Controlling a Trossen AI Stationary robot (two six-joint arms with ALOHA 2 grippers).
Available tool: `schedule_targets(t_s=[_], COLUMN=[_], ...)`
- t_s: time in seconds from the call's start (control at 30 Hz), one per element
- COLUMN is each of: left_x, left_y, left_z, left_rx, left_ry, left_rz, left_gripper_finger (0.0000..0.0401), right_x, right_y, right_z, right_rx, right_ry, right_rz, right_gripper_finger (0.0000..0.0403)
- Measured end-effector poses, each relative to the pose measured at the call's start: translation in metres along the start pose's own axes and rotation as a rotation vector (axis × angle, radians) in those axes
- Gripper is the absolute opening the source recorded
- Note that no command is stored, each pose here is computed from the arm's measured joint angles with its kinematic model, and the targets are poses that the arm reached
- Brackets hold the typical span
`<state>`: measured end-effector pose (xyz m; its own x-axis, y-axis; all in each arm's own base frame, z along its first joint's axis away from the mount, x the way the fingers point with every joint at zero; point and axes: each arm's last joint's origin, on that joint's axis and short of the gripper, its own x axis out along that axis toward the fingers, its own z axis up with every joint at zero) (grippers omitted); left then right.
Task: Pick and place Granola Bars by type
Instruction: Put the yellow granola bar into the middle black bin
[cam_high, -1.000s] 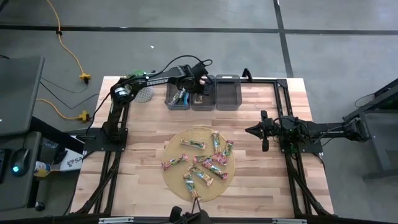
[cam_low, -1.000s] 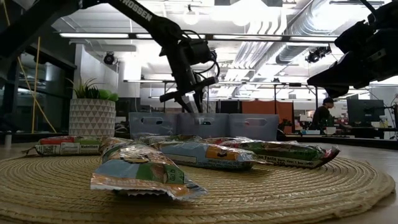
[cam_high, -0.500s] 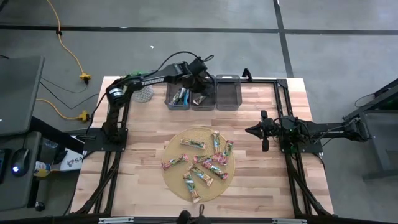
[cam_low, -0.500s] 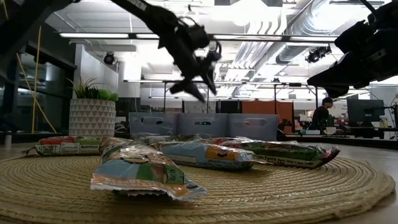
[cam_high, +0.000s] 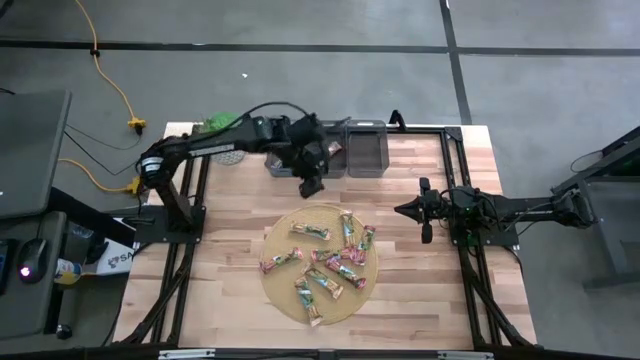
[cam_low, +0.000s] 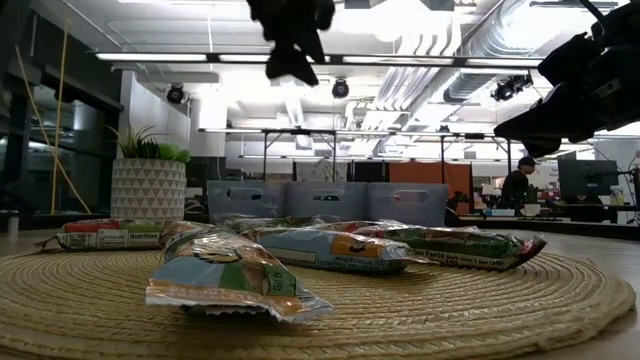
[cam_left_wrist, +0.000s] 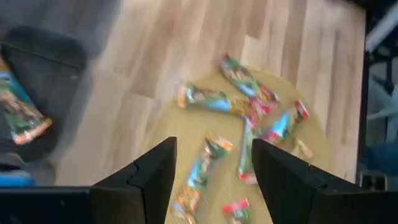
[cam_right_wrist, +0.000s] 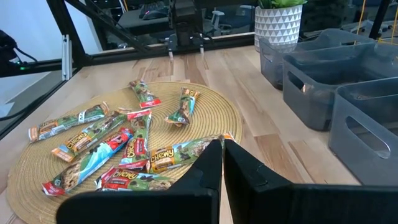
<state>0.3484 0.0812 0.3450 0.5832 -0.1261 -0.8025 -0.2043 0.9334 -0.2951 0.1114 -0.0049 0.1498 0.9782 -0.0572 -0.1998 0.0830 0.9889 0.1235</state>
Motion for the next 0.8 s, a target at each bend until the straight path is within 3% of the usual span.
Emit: schedule_targets(t_s=[0.47, 0.8], left_x=[0.024, 0.068], left_y=[-0.084, -0.096], left_z=[-0.038, -0.071], left_rx=[0.220, 0.177], left_ry=[0.040, 0.061], left_rz=[0.272, 0.198], left_gripper_finger=[0.0205, 0.0205], right_x=[0.000, 0.000], right_y=[0.000, 0.000], right_z=[0.000, 0.000], right_rx=[0.000, 0.000], right_ry=[0.000, 0.000], right_rz=[0.000, 0.000], right_gripper_finger=[0.0000, 0.0000])
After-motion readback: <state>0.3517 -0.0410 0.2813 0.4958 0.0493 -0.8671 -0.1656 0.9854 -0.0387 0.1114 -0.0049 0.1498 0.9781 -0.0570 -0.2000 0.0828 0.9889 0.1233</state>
